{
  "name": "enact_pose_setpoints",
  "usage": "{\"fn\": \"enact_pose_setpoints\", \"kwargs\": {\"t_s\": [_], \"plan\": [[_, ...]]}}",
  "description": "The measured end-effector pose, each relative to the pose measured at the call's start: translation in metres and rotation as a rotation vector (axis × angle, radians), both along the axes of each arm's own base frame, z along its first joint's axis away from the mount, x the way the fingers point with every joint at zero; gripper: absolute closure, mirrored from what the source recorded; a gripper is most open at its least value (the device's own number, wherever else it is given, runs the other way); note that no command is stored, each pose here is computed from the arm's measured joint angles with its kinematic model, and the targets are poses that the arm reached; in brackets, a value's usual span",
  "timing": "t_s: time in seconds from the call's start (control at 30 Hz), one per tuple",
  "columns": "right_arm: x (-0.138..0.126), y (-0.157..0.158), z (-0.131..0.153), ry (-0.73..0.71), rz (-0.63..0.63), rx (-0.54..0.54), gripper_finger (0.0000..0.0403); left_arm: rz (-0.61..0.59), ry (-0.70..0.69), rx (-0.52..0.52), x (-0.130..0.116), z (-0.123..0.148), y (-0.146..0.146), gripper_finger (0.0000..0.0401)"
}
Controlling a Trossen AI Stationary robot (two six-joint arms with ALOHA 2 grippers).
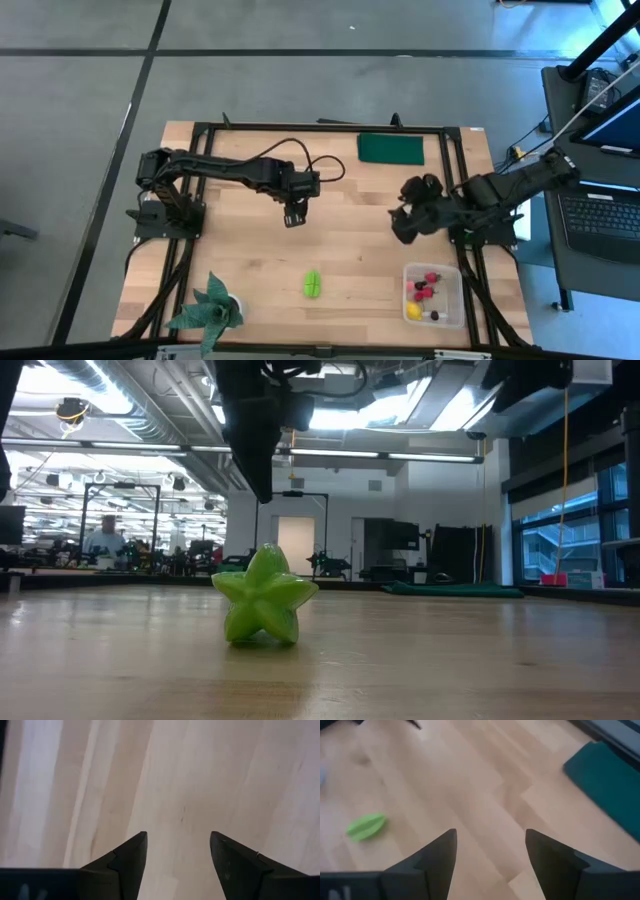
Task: Pick and placing Produce into tupperware
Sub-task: Put the green starfruit into the transparent bin
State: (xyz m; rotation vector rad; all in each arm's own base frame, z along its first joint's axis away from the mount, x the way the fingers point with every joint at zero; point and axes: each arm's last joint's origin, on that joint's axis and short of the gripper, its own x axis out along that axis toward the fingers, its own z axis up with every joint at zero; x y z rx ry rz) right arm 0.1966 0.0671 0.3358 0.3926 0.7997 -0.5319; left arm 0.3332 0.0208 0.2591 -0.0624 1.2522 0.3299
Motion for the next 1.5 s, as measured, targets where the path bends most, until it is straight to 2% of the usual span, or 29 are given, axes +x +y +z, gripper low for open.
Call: {"fn": "enact_pose_setpoints", "kwargs": {"t_s": [0.37, 0.67, 0.9, 1.1, 1.27, 1.5], "plan": [[0.006, -0.016, 0.000, 0.003, -0.058, -0.016, 0.0164, 0.024, -0.017, -0.002, 0.001, 0.000, -0.014, 0.0188], [0.007, -0.017, 0.001, -0.016, -0.080, 0.001, 0.0164, 0.041, -0.026, -0.009, 0.001, 0.000, -0.015, 0.0110], [0.007, -0.017, 0.001, 0.012, -0.012, -0.050, 0.0164, 0.238, -0.073, -0.072, 0.001, 0.000, -0.019, 0.0067], [0.007, -0.017, 0.000, 0.057, 0.093, -0.129, 0.0164, 0.344, -0.104, -0.121, 0.001, 0.000, -0.034, 0.0064], [0.007, -0.016, 0.000, 0.091, 0.184, -0.130, 0.0164, 0.480, -0.133, -0.176, 0.000, 0.000, -0.049, 0.0069], [0.009, -0.014, 0.001, 0.121, 0.332, -0.206, 0.0164, 0.683, -0.008, -0.165, -0.021, -0.003, -0.071, 0.0071]]}}
